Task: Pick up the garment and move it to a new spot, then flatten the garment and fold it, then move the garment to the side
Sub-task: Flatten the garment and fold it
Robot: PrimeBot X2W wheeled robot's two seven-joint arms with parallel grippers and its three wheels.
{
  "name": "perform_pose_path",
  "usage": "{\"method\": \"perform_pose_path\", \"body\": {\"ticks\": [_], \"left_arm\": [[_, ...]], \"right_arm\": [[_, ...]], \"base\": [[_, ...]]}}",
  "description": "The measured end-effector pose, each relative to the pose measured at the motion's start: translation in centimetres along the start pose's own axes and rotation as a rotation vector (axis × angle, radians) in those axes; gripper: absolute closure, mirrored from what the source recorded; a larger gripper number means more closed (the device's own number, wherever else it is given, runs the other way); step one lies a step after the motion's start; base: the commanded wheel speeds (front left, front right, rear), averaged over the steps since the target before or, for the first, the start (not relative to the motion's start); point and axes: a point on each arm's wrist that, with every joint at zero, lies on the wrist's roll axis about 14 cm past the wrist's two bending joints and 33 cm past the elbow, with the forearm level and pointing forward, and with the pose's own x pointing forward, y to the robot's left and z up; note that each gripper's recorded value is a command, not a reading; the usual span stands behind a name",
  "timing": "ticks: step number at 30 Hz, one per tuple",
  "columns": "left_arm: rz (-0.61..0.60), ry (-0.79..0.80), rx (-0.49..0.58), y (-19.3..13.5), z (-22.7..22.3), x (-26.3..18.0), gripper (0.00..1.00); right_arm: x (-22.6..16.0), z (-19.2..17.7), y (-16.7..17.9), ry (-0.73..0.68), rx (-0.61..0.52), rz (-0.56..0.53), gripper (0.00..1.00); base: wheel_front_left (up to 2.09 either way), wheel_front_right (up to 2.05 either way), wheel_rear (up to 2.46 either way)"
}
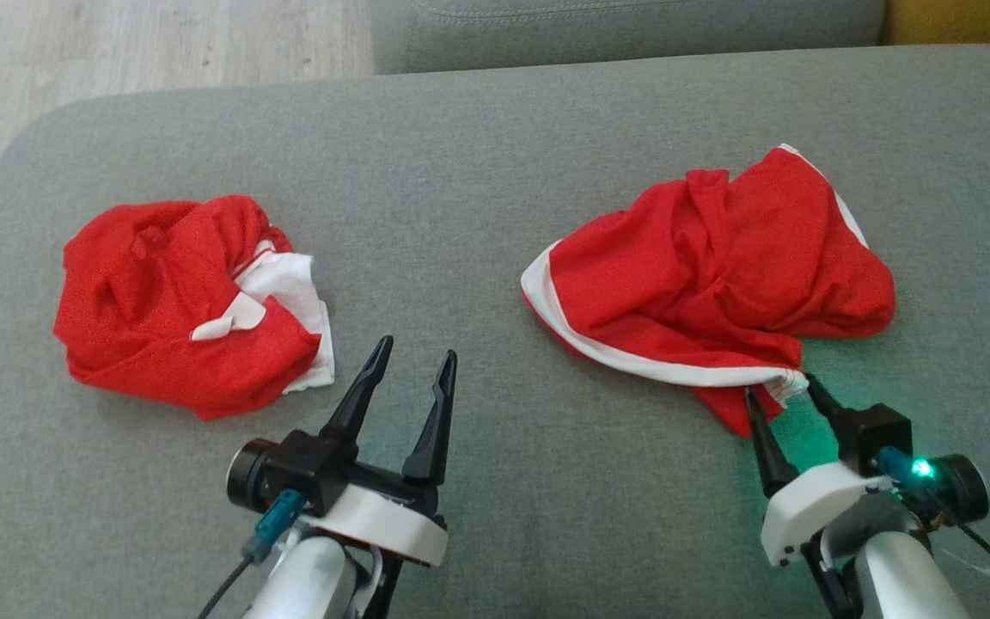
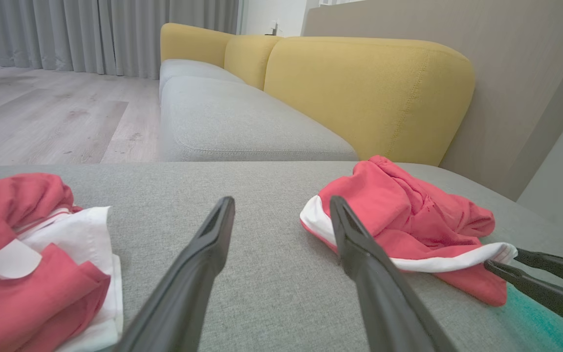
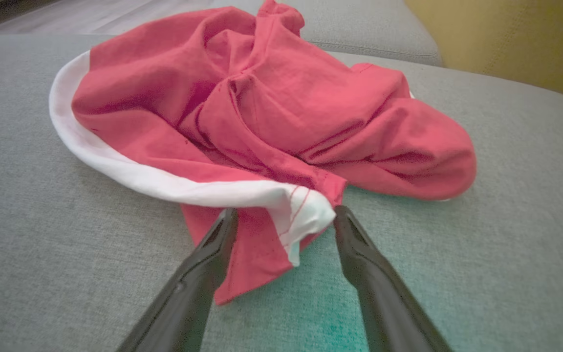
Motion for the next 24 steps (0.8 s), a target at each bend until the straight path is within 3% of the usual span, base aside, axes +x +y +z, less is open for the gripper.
{"method": "perform_pose_path", "body": {"ticks": [6, 11, 16, 24], "left_arm": [[-0.016, -0.008, 0.005, -0.6, 0.3, 0.1, 0.0], [-0.03, -0.023, 0.011, -1.1, 0.9, 0.1, 0.0], [-0.046, -0.022, 0.01, -1.9, 0.8, -0.1, 0.0], [-0.074, -0.018, 0.006, -3.0, 0.6, 0.2, 0.0]], "right_arm": [[-0.7, 0.1, -0.7, -0.025, 0.066, -0.027, 1.0], [-1.9, 0.8, -3.5, -0.076, 0.128, -0.117, 1.0], [-4.8, 0.4, -8.8, -0.073, 0.125, -0.287, 1.0], [-9.9, -4.1, -15.2, 0.099, 0.148, -0.519, 1.0]], "base": [[0.0, 0.0, 0.0], [0.0, 0.0, 0.0], [0.0, 0.0, 0.0], [0.0, 0.0, 0.0]]}}
